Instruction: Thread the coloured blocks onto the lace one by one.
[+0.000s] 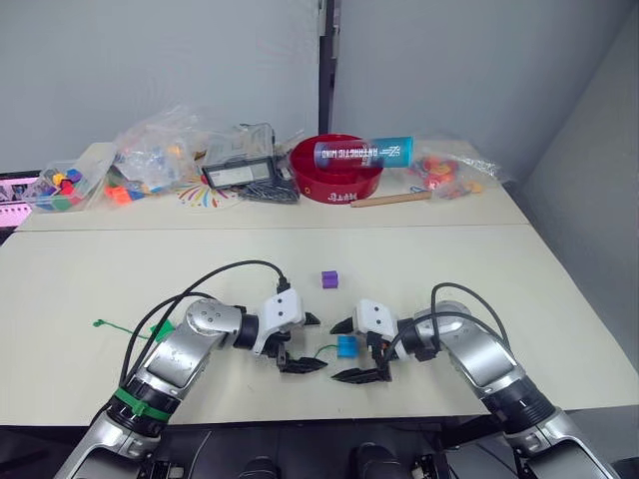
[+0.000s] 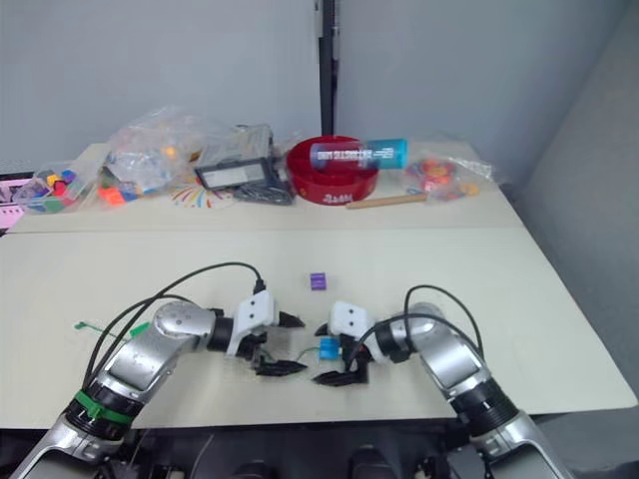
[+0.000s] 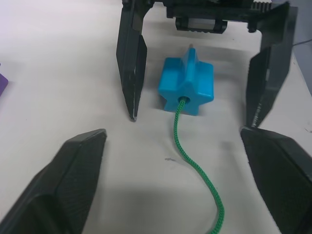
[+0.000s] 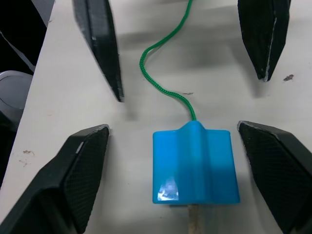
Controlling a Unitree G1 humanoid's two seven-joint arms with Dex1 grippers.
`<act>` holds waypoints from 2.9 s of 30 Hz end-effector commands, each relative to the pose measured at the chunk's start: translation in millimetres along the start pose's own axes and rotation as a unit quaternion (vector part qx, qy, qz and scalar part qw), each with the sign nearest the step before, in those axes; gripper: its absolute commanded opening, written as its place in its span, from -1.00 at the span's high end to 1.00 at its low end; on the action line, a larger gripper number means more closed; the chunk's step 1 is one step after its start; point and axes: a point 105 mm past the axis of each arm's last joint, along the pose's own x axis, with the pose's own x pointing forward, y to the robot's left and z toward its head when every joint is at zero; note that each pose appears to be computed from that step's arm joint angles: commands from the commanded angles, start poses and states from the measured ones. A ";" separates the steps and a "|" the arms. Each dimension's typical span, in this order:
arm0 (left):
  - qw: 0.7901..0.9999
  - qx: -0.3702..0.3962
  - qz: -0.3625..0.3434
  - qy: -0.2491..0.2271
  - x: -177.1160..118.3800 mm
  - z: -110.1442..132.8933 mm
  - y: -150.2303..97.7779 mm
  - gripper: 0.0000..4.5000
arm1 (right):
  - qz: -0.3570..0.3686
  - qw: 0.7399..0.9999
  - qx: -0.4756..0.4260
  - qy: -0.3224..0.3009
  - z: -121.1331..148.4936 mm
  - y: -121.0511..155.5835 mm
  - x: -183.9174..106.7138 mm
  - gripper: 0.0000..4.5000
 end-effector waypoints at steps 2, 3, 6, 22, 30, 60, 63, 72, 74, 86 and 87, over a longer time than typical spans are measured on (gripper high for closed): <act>0.999 0.041 -0.014 -0.020 9.2 16.7 -0.1 -1.00 | -0.019 1.000 0.009 -0.016 5.7 3.0 -28.2 -1.00; 0.999 0.045 -0.017 -0.021 12.0 17.5 -0.1 -1.00 | -0.021 1.000 0.011 -0.017 5.6 4.8 -33.1 -1.00; 0.998 0.055 -0.025 -0.021 21.1 16.4 -0.7 -1.00 | -0.033 0.999 0.020 -0.023 4.1 9.6 -46.7 -1.00; 0.996 0.056 -0.055 -0.044 57.9 14.7 -2.3 -0.75 | -0.093 0.995 0.045 -0.015 -15.6 7.8 -58.4 -1.00; 0.995 0.056 -0.063 -0.046 57.8 16.2 -4.1 0.38 | -0.090 0.995 0.038 -0.010 -17.1 6.2 -50.3 -1.00; 0.998 0.056 -0.041 -0.011 13.1 3.1 0.4 0.38 | -0.093 0.995 0.013 0.023 -27.6 -4.1 -48.7 1.00; 0.998 0.046 -0.027 0.012 -10.3 -10.1 1.2 0.38 | -0.093 0.995 0.010 0.025 -27.8 -5.7 -50.5 1.00; 0.990 -0.013 0.034 0.134 -108.3 -85.4 10.6 0.38 | -0.082 0.996 0.001 0.029 -26.1 -6.1 -50.9 1.00; 0.987 -0.027 0.047 0.154 -128.8 -98.7 12.5 0.38 | -0.080 0.996 0.001 0.029 -25.5 -6.2 -50.9 1.00; 0.986 -0.031 0.056 0.157 -154.1 -110.6 9.2 0.38 | -0.078 0.997 -0.002 0.029 -25.2 -5.9 -49.8 1.00; 0.986 -0.029 0.056 0.153 -153.0 -109.2 9.3 0.38 | -0.078 0.997 -0.002 0.029 -24.9 -5.7 -49.3 1.00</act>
